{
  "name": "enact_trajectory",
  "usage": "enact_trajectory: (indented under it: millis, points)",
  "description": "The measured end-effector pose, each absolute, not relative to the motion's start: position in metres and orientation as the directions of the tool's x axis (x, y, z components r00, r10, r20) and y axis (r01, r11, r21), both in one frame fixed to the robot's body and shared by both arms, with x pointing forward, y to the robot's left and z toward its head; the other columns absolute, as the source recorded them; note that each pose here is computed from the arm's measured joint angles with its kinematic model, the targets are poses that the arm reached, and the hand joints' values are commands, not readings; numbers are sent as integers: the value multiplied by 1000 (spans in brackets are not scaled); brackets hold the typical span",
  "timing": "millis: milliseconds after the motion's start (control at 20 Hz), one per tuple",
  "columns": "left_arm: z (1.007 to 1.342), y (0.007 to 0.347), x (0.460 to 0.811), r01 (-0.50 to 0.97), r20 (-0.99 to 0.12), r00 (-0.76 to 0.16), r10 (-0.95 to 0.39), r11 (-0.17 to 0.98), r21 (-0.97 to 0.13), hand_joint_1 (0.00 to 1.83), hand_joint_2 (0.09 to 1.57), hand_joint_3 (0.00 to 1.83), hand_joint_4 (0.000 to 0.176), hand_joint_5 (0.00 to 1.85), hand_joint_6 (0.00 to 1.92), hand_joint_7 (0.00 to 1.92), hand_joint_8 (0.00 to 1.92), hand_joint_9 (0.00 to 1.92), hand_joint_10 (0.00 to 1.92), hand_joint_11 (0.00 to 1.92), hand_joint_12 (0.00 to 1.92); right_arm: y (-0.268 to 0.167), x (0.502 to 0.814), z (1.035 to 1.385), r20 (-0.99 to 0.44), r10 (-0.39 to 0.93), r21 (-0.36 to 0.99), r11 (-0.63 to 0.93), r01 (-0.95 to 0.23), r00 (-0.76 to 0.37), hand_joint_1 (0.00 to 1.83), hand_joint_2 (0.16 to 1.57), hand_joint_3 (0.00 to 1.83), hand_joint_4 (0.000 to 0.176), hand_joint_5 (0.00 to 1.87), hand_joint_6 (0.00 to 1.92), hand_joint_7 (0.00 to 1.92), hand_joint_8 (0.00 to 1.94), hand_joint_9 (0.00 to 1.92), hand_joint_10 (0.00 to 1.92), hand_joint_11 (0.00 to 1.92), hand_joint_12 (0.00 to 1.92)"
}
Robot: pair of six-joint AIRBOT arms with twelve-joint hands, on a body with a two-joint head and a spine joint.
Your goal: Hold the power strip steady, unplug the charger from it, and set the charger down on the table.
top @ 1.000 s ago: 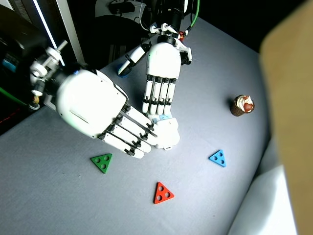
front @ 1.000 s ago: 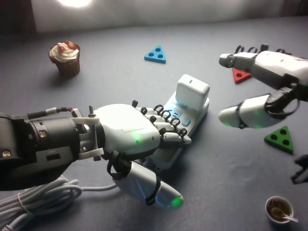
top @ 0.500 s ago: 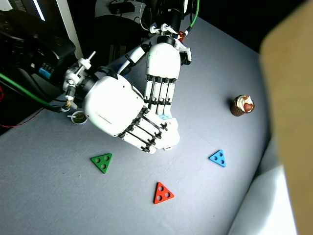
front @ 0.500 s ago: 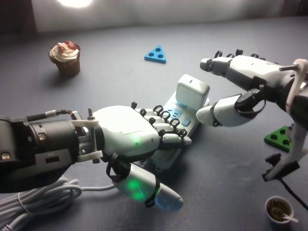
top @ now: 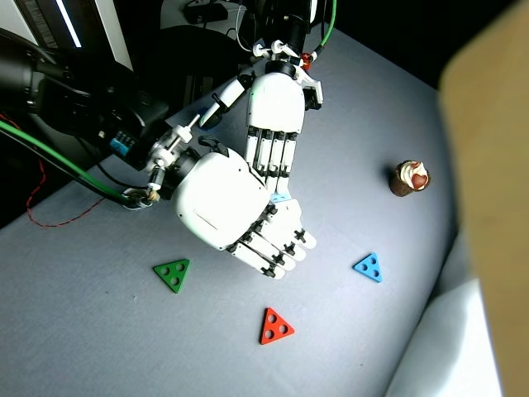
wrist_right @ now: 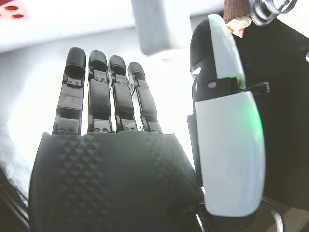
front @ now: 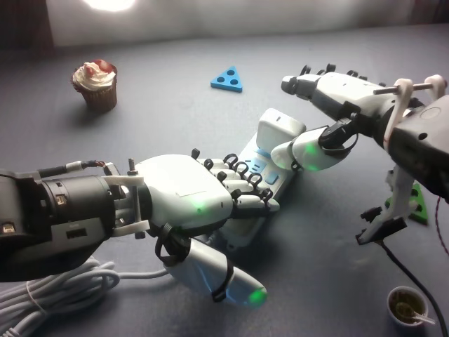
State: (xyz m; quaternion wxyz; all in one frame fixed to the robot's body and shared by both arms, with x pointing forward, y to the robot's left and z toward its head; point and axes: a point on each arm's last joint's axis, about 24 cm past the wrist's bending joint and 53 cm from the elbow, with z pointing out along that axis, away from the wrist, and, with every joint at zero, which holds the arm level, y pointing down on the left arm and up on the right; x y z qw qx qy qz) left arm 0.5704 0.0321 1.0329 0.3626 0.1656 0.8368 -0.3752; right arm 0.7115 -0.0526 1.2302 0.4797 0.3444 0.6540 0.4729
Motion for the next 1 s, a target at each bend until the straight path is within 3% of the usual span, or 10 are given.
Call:
enact_trajectory:
  millis: [700, 1000]
  points:
    - [1033, 33, 571, 549, -732, -682, 3, 663, -509, 0, 1007, 1, 0, 152, 1, 152, 0, 133, 0, 117, 34, -37, 736, 1229, -303, 910, 950, 312, -13, -285, 939, 1098, 1, 0, 276, 5, 277, 6, 276, 7, 77, 598]
    - [1031, 34, 569, 546, -728, -686, 1, 662, -514, 0, 1008, 1, 0, 158, 3, 169, 5, 155, 6, 132, 40, -40, 736, 1231, -309, 909, 948, 316, -20, -280, 968, 1103, 1, 0, 435, 7, 474, 12, 448, 12, 205, 623]
